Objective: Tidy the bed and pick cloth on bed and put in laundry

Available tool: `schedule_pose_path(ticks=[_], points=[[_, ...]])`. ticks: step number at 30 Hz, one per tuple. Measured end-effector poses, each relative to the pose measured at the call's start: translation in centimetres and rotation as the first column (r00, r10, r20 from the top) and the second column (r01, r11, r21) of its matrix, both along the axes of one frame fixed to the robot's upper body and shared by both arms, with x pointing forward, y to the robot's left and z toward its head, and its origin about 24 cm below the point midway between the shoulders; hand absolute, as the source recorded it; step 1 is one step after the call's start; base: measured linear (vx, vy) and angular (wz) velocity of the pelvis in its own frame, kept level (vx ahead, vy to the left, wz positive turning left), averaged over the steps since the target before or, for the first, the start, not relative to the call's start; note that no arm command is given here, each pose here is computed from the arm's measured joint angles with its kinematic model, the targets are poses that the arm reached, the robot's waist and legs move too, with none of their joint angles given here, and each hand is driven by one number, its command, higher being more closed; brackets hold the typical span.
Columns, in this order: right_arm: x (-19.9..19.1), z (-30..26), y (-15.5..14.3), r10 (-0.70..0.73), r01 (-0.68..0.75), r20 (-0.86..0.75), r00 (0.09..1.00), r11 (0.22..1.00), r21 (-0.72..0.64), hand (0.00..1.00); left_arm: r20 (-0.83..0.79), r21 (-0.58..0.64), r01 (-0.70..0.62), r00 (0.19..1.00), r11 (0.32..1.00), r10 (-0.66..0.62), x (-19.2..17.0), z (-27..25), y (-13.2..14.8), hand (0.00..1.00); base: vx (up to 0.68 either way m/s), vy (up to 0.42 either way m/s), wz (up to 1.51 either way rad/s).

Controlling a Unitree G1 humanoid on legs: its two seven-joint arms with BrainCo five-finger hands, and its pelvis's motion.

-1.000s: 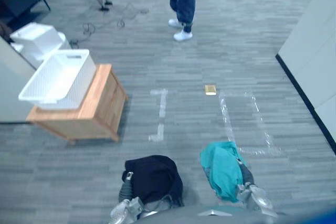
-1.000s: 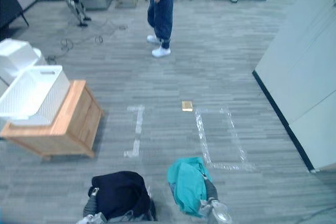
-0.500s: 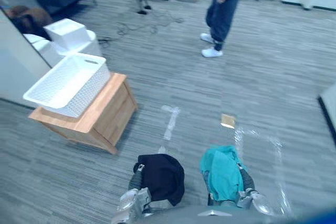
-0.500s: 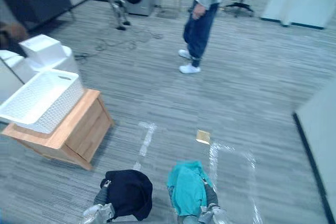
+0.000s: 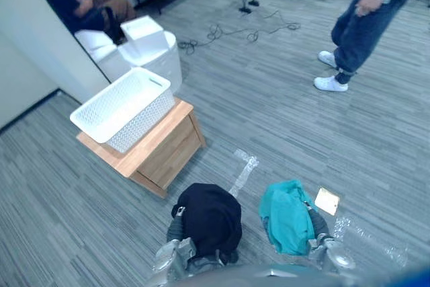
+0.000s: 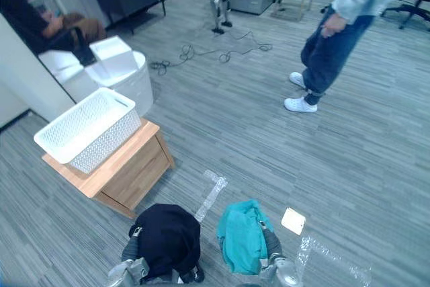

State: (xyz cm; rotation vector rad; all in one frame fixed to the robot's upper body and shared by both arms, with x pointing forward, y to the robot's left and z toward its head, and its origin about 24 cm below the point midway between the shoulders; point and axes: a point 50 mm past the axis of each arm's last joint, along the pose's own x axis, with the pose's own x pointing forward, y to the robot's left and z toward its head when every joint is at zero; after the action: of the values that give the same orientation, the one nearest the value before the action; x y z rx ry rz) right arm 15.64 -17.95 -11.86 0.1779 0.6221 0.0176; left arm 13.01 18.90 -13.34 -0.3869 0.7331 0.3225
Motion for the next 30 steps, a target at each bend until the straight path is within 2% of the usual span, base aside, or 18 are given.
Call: schedule_pose_path(ticks=[5,11,16,19,20,23,30], points=[[0.7,0.2,1.1,0.062,-0.062,0.011,0.998,0.998,-0.01,1.0,-0.044,0.015,-0.002,0.999,1.0,0.003,-0.9,-0.5,0.4,1.0,0.22,0.124,0.55],[0.0,0.0,2.8,0.093,-0.093,0.005,0.996,0.996,-0.007,1.0,-0.086,0.051,0.045,0.995,0.998,-0.04,-0.7,-0.8,0.0,1.0,0.27,-0.038,1.61],[-0.3,0.2,3.3,0.051,-0.051,0.015,0.999,0.999,-0.018,1.0,-0.095,0.056,0.068,0.993,0.996,-0.063,-0.3,-0.8,-0.5,1.0,0.27,-0.246,1.35],[-0.9,0.1,5.8,0.058,-0.059,0.012,0.998,0.997,0.056,1.0,-0.107,0.08,0.045,0.994,0.996,-0.036,-1.0,-0.7,0.5,1.0,0.43,-0.455,0.65],[-0.7,0.3,5.7,0.066,-0.067,0.021,0.998,0.996,0.053,1.0,-0.109,0.06,0.053,0.993,0.997,-0.046,-1.1,-0.9,-0.4,1.0,0.53,-0.481,0.55],[-0.6,0.4,5.2,0.034,-0.035,0.026,0.999,0.998,0.051,1.0,-0.058,0.027,0.08,0.995,0.996,-0.079,-0.4,-0.6,-2.7,1.0,0.46,-0.302,0.64],[-0.6,0.7,5.3,0.015,-0.017,0.032,0.999,0.998,0.054,1.0,0.061,0.047,0.084,0.994,0.995,-0.086,0.8,0.5,-2.7,1.0,0.36,-0.129,-0.07]])
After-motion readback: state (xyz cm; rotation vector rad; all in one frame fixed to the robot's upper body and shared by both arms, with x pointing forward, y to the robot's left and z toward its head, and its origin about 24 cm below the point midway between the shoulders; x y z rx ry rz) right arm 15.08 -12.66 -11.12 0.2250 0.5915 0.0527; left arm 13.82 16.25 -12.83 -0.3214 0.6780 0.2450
